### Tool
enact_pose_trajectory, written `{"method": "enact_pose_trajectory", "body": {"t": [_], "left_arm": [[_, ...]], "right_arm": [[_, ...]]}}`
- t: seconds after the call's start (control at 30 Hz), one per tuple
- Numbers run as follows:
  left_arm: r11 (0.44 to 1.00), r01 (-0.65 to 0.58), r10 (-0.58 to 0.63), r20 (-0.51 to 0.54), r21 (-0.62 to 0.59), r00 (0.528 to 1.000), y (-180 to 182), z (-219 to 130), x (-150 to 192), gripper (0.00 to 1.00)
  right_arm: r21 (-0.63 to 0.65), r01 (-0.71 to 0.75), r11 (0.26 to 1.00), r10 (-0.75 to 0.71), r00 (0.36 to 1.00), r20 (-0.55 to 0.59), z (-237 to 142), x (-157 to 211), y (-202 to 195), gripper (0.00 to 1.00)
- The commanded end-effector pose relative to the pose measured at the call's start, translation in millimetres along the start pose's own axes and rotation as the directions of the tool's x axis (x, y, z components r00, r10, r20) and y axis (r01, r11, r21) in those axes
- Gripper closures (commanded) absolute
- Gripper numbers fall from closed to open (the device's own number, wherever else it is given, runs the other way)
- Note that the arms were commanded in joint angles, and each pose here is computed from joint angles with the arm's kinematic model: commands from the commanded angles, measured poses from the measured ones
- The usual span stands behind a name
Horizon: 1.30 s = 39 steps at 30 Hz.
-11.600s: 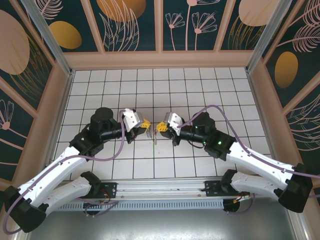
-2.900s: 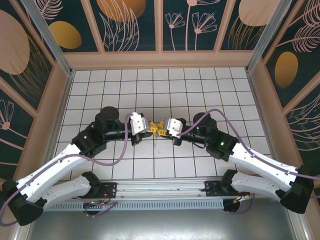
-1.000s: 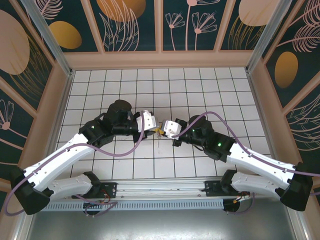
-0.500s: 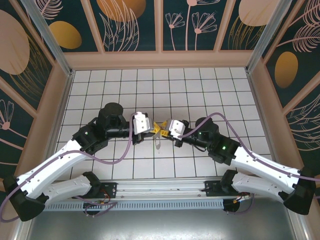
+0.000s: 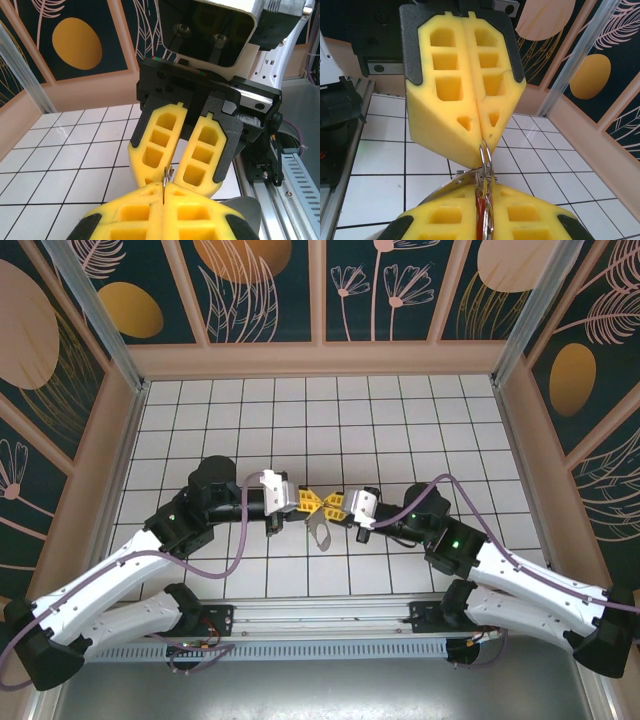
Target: Put the keys on the keyring
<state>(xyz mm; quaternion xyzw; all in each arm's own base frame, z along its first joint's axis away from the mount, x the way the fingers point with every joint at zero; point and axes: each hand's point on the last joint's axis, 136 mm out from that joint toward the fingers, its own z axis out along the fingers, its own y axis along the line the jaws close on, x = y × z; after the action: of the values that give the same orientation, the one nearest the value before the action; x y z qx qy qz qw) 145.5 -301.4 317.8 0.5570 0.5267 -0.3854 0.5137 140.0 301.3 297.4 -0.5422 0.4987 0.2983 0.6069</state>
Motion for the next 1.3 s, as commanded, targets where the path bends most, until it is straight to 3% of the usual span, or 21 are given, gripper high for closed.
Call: {"method": "enact_pose_trajectory", "body": {"t": [0.0,0.23,0.57,0.77,1.17,1.27], "left_arm": [[1.0,-0.022,0.02,0.104,0.02,0.994,-6,-4,-23,1.0],[1.0,-0.031,0.03,0.133,0.005,0.991,-6,-8,-28,1.0],[0.999,-0.035,0.032,0.14,0.015,0.99,-9,-7,-26,1.0],[0.999,-0.038,0.035,0.145,0.022,0.989,-10,-9,-28,1.0],[0.999,-0.045,0.041,0.144,0.026,0.989,-12,-9,-28,1.0],[0.999,-0.045,0.041,0.138,0.029,0.99,-12,-9,-27,1.0]], "right_arm": [[0.02,0.015,1.0,-0.017,0.998,0.066,-3,-16,-4,0.89],[0.036,0.02,0.999,-0.023,0.996,0.084,-6,-19,-5,0.92],[0.065,0.03,0.997,-0.039,0.988,0.15,-17,-36,-9,0.76],[0.063,0.037,0.997,-0.051,0.97,0.236,-29,-53,-6,0.76],[0.029,0.014,0.999,-0.02,0.978,0.208,-21,-43,-5,0.76],[0.021,0.009,1.0,-0.013,0.979,0.201,-19,-41,-6,0.82]]}}
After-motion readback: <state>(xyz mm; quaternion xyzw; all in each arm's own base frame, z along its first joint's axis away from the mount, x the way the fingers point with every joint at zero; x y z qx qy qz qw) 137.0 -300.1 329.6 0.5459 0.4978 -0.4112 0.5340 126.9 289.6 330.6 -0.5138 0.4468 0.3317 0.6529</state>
